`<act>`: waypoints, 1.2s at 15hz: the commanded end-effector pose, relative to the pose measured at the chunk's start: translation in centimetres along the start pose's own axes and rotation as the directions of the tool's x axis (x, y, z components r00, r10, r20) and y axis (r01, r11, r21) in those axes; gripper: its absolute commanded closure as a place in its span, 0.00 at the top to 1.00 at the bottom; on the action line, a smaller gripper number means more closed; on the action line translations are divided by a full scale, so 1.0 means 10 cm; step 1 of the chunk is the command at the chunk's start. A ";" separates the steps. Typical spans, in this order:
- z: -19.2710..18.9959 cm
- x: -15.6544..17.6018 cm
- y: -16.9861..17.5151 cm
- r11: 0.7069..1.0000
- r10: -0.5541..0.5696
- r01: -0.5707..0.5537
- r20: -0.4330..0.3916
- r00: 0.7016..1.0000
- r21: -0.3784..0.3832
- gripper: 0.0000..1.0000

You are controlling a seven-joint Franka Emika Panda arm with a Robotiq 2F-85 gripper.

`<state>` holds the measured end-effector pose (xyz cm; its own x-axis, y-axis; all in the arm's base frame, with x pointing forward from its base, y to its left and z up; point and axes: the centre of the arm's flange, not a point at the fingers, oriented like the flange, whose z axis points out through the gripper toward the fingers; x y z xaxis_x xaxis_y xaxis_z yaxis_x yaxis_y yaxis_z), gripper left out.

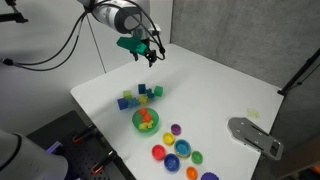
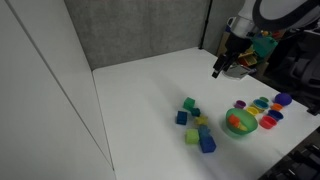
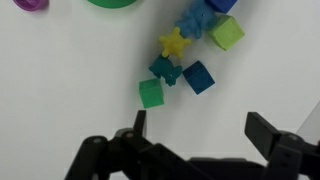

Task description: Place the green toy animal in the bowl

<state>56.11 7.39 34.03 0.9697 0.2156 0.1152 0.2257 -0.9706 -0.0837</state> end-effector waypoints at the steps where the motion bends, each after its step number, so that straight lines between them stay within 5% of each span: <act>1: 0.42 0.36 -0.01 1.000 0.011 -0.011 -0.006 1.000 0.029 1.00; 8: 1.33 0.47 -0.19 0.998 -0.054 0.055 0.044 0.998 -0.017 1.00; 18: 2.14 0.44 -0.13 0.990 -0.076 0.091 0.135 0.988 -0.106 1.00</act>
<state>60.57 11.38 15.23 0.9487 0.3159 -0.0128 0.3157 -0.9487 -0.0155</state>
